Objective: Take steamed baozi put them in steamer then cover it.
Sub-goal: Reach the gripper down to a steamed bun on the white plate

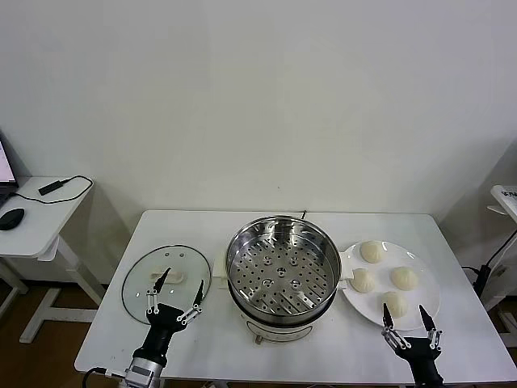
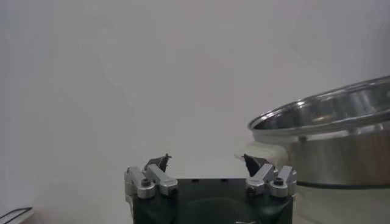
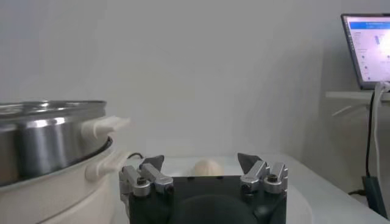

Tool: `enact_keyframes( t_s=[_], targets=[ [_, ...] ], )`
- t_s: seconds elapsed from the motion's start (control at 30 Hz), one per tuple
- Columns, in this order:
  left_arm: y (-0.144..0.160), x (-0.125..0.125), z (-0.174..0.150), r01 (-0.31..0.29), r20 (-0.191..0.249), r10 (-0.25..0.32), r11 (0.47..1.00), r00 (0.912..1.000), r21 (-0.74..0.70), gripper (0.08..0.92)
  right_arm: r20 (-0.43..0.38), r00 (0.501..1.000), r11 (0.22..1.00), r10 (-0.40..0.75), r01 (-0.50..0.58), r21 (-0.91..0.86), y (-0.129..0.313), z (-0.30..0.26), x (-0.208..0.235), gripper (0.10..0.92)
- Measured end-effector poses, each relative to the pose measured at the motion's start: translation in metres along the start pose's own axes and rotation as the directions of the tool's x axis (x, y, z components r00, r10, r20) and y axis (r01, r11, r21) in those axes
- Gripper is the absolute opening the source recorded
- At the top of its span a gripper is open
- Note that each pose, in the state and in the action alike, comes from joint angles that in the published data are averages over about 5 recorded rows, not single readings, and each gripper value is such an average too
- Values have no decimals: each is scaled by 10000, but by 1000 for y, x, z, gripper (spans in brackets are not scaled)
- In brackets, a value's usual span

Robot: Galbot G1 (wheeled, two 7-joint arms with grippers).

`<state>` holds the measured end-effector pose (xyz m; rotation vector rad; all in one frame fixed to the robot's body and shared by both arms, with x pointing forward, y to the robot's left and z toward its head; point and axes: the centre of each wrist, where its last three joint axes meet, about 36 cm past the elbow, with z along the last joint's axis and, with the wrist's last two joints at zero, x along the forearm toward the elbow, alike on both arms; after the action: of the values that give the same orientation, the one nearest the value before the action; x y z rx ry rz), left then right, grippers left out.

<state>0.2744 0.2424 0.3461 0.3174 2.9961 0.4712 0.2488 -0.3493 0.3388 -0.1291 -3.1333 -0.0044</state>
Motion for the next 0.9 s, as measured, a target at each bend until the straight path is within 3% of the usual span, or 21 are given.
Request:
enact_keyframes(
  t_s=[0.2, 0.57, 0.73, 0.9],
  targets=[
    [-2, 1, -4, -13, 129, 12, 10000, 9999, 45, 823, 64, 9999, 9999, 92, -93, 56, -11, -19, -50, 823],
    [-2, 0, -9, 71, 338, -74, 9999, 9994, 91, 823, -110, 9997, 9995, -218, 221, 224, -47, -62, -194, 823],
    [-3, -2, -12, 38, 421, -42, 9999, 9991, 99, 823, -618, 9900, 9879, -1268, 1317, 821, -69, -83, -253, 823],
    [-5, -2, -15, -4, 516, -2, 9999, 9987, 116, 823, -1554, 9374, 9210, -3115, 3381, 1935, -89, -104, -302, 823]
  ],
)
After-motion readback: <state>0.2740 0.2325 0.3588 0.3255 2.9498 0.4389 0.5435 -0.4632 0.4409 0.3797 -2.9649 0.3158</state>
